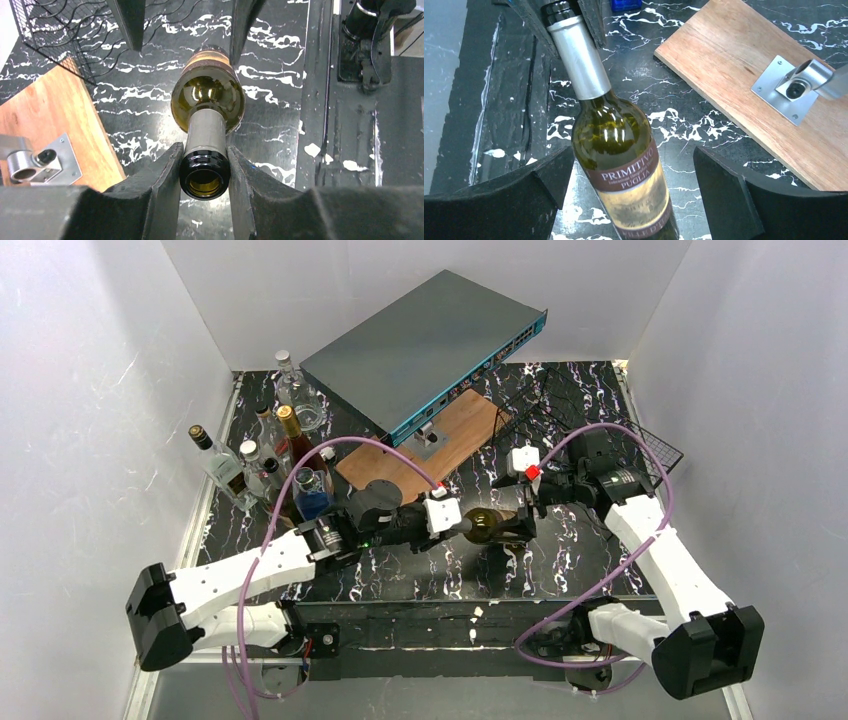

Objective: Take the wine bottle off the wine rack
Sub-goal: Pick up the wine bottle from the wine rack, then place the wine bottle at the center of the board.

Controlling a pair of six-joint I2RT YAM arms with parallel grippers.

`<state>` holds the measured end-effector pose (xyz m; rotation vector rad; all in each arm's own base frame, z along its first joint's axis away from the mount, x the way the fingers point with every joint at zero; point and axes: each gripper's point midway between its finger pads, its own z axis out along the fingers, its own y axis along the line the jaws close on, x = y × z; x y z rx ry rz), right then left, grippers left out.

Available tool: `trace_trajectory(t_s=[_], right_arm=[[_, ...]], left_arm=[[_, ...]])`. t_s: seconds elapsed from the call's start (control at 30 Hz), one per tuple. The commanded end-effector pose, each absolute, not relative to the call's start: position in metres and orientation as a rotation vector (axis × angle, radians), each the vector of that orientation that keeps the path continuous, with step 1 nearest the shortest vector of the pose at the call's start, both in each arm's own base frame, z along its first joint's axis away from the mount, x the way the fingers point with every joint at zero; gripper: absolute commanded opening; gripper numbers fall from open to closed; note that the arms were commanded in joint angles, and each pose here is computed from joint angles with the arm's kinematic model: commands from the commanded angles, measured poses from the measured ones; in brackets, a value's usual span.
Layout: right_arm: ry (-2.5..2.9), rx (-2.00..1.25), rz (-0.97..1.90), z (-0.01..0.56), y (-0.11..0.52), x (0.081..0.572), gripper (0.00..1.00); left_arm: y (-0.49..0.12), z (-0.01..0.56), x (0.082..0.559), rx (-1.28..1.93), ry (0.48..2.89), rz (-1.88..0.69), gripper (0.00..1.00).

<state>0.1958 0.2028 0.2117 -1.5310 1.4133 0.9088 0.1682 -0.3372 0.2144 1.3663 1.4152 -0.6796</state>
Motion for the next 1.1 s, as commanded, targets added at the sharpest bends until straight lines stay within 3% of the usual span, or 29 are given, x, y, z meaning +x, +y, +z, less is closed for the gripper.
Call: trace_trajectory(t_s=[0.0, 0.33, 1.07], right_arm=[[1.393, -1.443, 0.921, 0.236, 0.205, 0.199, 0.98], [1.489, -1.317, 0.861, 0.225, 0.191, 0.205, 0.98], [1.537, -1.275, 0.845, 0.206, 0.179, 0.201, 0.98]], left_arm=[[-0.317, 0.249, 0.167, 1.366, 1.411, -0.628, 0.0], [-0.285, 0.292, 0.162, 1.331, 1.455, -0.563, 0.0], [-0.216, 0.311, 0.166, 1.231, 1.747, -0.337, 0.0]])
